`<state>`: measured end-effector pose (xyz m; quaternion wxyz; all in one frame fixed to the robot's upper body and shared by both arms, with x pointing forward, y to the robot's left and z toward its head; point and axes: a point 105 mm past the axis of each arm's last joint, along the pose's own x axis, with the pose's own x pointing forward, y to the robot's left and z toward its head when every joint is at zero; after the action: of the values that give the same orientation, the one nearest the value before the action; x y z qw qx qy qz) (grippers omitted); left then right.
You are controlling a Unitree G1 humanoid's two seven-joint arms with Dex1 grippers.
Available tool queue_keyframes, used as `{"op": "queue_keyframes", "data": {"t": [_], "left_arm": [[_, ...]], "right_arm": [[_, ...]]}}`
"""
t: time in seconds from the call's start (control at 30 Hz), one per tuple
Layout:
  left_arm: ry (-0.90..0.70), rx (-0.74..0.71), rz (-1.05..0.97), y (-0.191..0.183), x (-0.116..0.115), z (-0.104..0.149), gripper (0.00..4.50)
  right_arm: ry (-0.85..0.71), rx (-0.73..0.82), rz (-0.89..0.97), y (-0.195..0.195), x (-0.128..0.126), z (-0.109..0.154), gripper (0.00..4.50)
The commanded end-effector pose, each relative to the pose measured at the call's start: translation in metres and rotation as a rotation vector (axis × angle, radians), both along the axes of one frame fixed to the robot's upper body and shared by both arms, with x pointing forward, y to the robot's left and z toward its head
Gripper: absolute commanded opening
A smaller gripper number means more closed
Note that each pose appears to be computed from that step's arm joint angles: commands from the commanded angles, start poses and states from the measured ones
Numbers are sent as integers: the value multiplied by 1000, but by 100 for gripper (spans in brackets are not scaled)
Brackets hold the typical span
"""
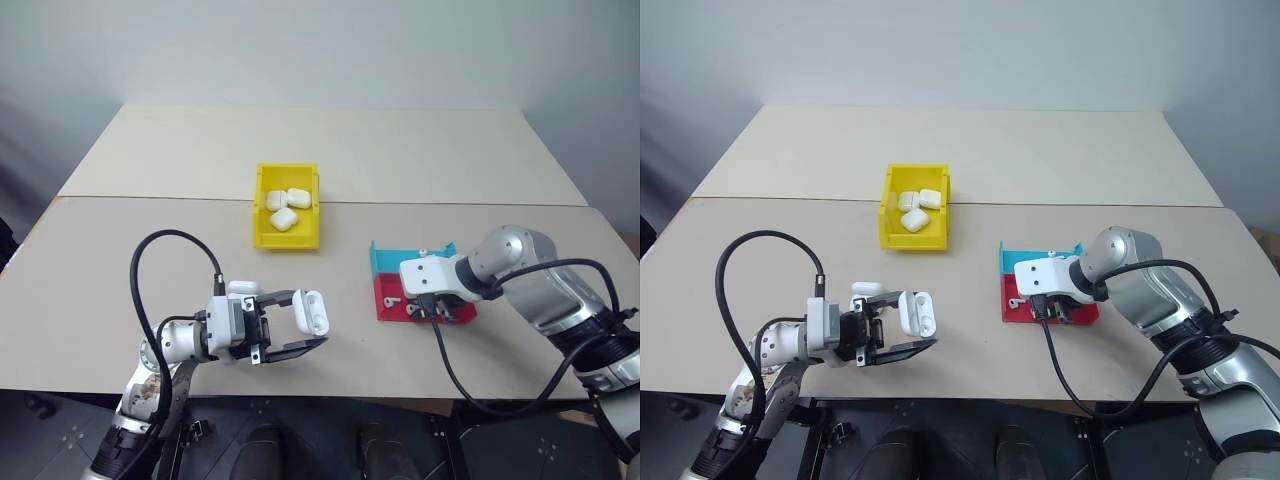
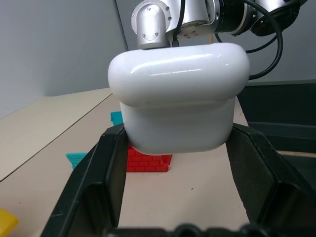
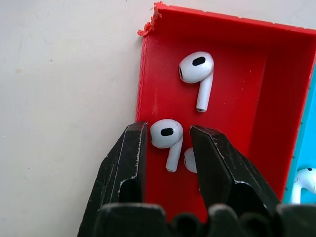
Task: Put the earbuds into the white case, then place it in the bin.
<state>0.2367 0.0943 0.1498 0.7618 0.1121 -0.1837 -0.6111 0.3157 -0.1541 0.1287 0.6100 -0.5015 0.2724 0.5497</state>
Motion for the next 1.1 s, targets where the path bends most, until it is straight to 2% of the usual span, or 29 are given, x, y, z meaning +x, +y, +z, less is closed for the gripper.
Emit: {"op": "queue_keyframes", "data": {"t": [0.03,0.17,0.27,0.7,0.9,1.0,1.1], "left_arm": [[-40,0,-13,-3,-5,8,272],[-42,2,-13,-3,-5,8,272],[-42,6,-16,-3,-5,7,272],[-41,-2,-19,-6,-4,8,272],[-42,1,-20,-6,-4,7,272],[-41,1,-20,-7,-3,7,272],[-39,1,-19,-8,-3,6,272]], "right_arm": [[-52,-6,16,-1,5,11,173],[-50,-15,11,-2,5,10,173],[-52,-18,15,-3,5,9,117],[-67,1,29,0,2,16,117],[-111,2,50,-3,-1,39,117],[-121,0,19,-5,0,47,117],[-115,-30,-51,-13,4,44,117]]}}
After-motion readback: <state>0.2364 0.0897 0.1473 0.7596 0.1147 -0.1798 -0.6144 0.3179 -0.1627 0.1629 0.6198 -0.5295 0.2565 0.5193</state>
